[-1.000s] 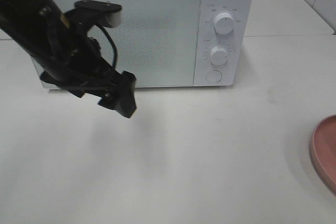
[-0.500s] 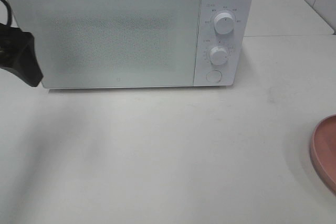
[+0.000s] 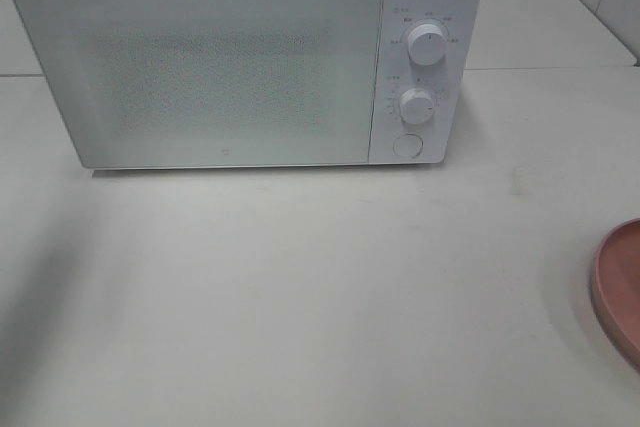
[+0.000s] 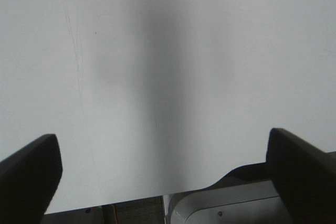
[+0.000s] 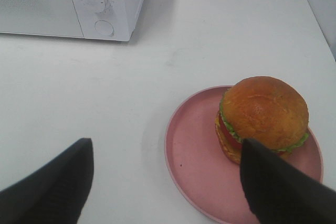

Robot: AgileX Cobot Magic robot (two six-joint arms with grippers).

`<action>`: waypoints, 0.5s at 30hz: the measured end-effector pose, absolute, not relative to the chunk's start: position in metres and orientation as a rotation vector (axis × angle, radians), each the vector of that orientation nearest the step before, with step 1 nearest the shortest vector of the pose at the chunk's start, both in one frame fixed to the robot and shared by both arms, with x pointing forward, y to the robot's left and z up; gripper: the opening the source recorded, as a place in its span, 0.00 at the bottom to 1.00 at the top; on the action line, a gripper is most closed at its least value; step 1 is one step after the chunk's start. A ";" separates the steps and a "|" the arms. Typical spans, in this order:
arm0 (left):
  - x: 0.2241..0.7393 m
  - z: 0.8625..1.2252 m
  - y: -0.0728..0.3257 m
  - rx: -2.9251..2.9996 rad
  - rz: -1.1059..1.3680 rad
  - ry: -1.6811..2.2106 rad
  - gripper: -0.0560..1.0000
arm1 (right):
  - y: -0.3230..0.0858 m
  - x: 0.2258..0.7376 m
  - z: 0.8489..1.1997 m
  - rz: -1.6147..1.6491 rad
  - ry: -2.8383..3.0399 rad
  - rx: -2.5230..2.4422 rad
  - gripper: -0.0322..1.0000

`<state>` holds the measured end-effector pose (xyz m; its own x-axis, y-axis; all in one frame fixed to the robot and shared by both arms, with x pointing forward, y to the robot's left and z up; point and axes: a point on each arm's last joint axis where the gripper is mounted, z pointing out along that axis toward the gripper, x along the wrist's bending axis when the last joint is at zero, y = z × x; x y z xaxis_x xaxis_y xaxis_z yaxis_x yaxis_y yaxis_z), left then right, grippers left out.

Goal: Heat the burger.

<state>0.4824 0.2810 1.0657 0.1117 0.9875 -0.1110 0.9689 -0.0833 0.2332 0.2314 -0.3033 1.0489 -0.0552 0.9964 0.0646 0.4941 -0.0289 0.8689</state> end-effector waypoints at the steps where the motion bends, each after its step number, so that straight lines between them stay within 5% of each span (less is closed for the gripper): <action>1: 0.472 1.065 0.282 2.140 0.110 1.940 0.98 | -0.303 0.231 1.049 1.009 1.614 1.586 0.76; 15: 0.406 1.071 0.284 2.095 0.207 1.886 0.98 | -0.303 0.231 1.049 1.009 1.614 1.586 0.76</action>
<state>0.4055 0.2843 1.0712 0.1209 0.9875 -0.1014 0.9421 -0.0819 0.3252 0.2314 -0.3033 1.0489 -0.0552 0.9964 0.0646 0.4941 -0.0289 0.8689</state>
